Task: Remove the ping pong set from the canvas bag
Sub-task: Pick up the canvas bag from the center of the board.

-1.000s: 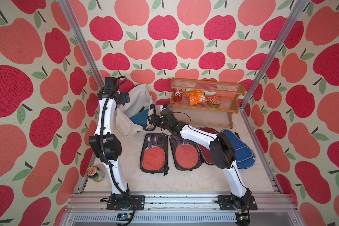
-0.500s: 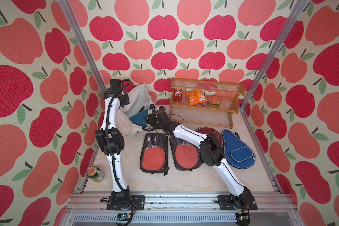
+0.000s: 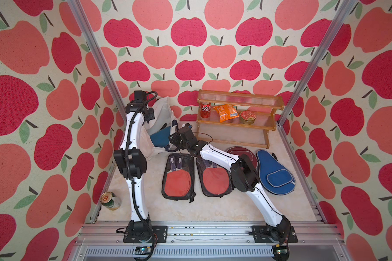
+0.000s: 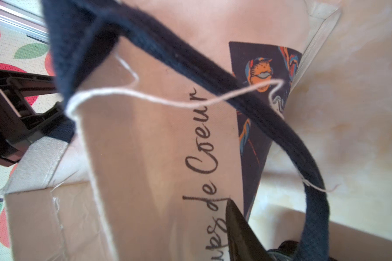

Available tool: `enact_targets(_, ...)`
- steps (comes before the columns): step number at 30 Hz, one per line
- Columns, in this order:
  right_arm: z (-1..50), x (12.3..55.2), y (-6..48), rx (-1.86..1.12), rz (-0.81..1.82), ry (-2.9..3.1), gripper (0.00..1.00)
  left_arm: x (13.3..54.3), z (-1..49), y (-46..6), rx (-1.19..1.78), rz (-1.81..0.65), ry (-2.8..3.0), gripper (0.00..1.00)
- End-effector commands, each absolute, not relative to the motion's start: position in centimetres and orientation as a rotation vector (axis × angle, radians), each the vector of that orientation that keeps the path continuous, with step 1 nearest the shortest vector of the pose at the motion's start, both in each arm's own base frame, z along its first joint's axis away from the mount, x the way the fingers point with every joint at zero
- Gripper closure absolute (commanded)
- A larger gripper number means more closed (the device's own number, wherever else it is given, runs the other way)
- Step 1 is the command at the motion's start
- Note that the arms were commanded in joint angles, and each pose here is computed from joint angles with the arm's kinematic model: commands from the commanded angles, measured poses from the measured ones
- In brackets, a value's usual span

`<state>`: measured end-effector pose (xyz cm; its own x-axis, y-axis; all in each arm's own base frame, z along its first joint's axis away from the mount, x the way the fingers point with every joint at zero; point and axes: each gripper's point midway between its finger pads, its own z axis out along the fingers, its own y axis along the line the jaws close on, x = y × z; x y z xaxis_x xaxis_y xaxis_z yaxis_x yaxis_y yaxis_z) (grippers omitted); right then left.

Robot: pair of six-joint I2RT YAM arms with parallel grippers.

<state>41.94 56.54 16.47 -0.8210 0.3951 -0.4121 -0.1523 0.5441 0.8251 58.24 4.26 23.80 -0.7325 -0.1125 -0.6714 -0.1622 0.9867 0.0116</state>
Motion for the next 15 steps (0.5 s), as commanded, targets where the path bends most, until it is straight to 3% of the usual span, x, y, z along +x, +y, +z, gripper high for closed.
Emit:
enact_targets(1,18.1,42.4,56.5,0.157,1.252,2.179,0.60,58.0,26.1,4.2,-0.192,0.063,2.359,1.00)
enact_targets(7,16.8,42.2,56.3,0.135,1.221,2.206,0.70,57.6,30.3,2.8,-0.163,-0.029,2.263,1.00)
enact_targets(15,14.1,40.6,54.1,0.124,1.177,2.244,0.98,55.8,36.1,0.7,-0.103,-0.089,2.119,1.00)
